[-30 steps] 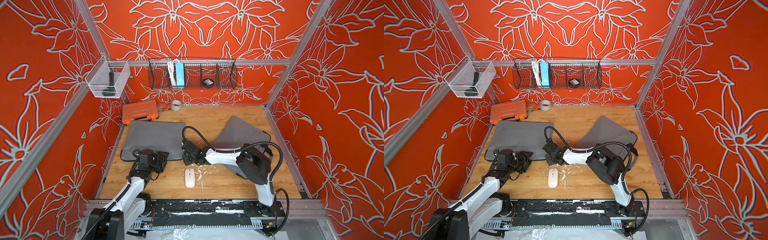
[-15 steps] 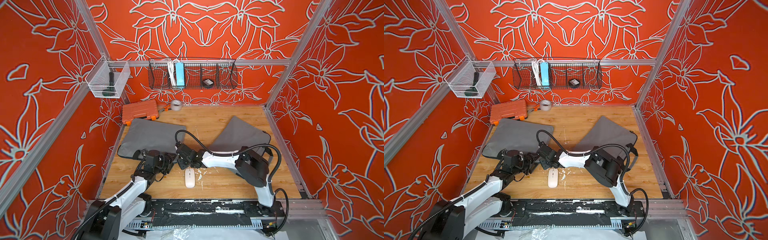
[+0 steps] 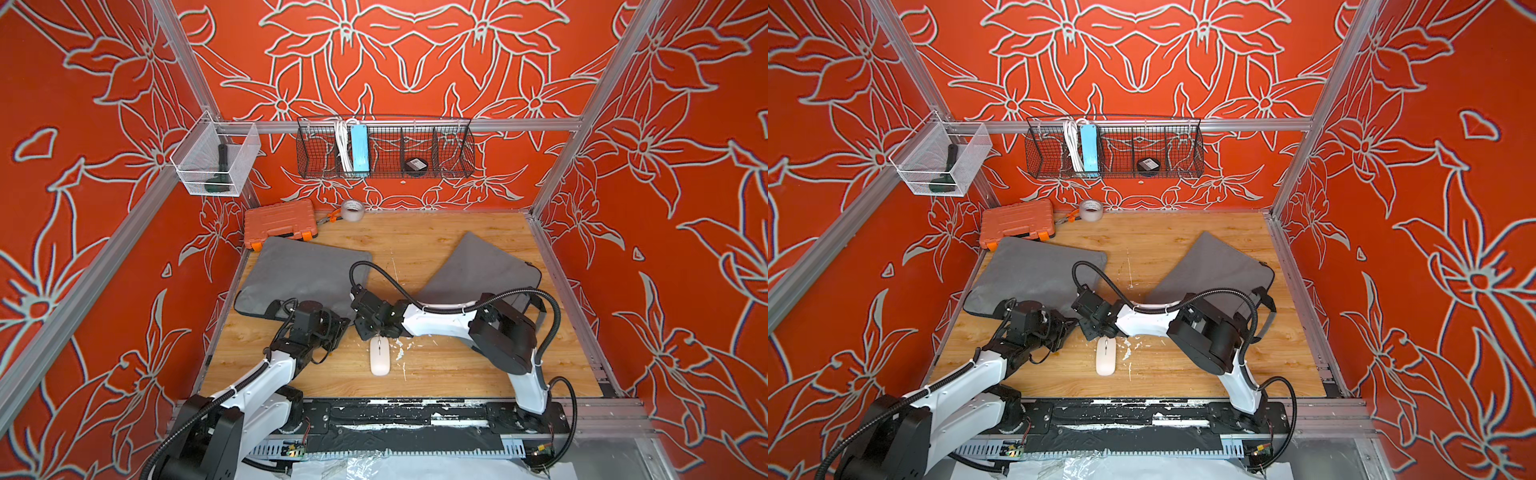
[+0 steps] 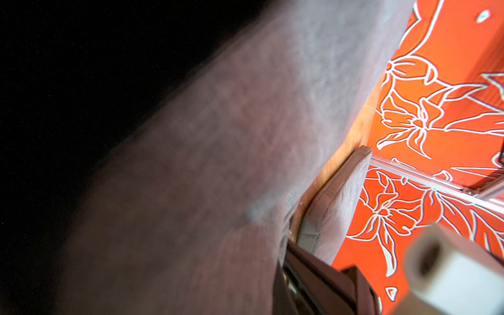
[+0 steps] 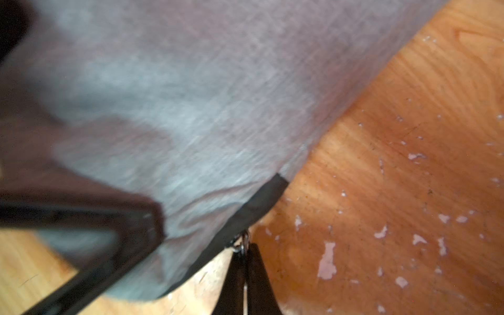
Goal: Put the mouse into the laptop bag
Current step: Zip the zipper on the zippered laptop bag.
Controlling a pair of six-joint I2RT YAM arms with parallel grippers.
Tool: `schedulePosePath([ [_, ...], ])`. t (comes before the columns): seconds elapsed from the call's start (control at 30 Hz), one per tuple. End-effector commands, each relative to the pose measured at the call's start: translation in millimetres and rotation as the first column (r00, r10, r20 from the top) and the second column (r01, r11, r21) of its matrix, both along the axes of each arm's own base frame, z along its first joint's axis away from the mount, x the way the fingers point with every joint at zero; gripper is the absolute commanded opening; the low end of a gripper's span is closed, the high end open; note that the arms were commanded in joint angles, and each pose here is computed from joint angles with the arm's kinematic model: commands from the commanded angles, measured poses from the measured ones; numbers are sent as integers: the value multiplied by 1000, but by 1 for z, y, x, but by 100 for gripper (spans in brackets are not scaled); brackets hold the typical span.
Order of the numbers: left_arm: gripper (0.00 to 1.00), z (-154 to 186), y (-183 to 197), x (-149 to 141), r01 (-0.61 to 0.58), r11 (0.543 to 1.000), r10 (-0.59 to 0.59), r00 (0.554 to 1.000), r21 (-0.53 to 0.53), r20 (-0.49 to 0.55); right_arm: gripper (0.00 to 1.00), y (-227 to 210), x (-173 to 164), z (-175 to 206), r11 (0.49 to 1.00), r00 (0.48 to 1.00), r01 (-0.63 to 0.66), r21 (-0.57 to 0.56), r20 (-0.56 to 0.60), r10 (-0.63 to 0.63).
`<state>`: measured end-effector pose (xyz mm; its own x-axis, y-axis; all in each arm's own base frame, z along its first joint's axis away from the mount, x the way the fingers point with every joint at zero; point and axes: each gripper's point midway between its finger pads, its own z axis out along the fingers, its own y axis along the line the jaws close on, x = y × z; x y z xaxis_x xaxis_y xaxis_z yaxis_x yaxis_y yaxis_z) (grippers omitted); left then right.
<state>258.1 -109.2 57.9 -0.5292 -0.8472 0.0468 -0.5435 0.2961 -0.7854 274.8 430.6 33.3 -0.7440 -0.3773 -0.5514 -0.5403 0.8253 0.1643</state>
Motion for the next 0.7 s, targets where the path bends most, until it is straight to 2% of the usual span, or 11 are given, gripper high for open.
schedulePosePath([
  [0.0, 0, 9, 7, 4, -34, 999, 33, 999, 29, 33, 0, -31, 34, -14, 988, 991, 130, -85, 2, -131],
  [0.27, 0, 17, 9, 5, -43, 999, 42, 997, 26, 63, 0, -42, 57, -21, 976, 982, 188, -107, -14, -191],
  [0.3, 11, 19, 8, 6, -40, 999, 38, 997, 24, 65, 0, -41, 60, -20, 976, 981, 192, -106, -9, -194],
  [0.33, 26, 21, 8, 7, -37, 999, 35, 997, 25, 69, 0, -42, 63, -18, 974, 980, 199, -106, -6, -201],
  [0.37, 52, 23, 8, 8, -34, 999, 32, 997, 32, 74, 0, -42, 68, -16, 972, 978, 208, -105, -5, -210],
  [0.4, 70, 26, 8, 9, -35, 999, 32, 996, 38, 81, 0, -44, 72, -14, 970, 976, 218, -104, -5, -220],
  [0.43, 82, 30, 9, 11, -33, 998, 28, 995, 50, 96, 0, -46, 78, -10, 968, 973, 231, -96, -7, -233],
  [0.53, 94, 42, 16, 16, -34, 993, 17, 989, 114, 148, 0, -47, 95, -1, 965, 969, 247, -90, 1, -248],
  [0.67, 97, 63, 25, 21, -44, 980, -10, 963, 192, 269, 1, -48, 123, 5, 962, 969, 246, -121, 30, -244],
])
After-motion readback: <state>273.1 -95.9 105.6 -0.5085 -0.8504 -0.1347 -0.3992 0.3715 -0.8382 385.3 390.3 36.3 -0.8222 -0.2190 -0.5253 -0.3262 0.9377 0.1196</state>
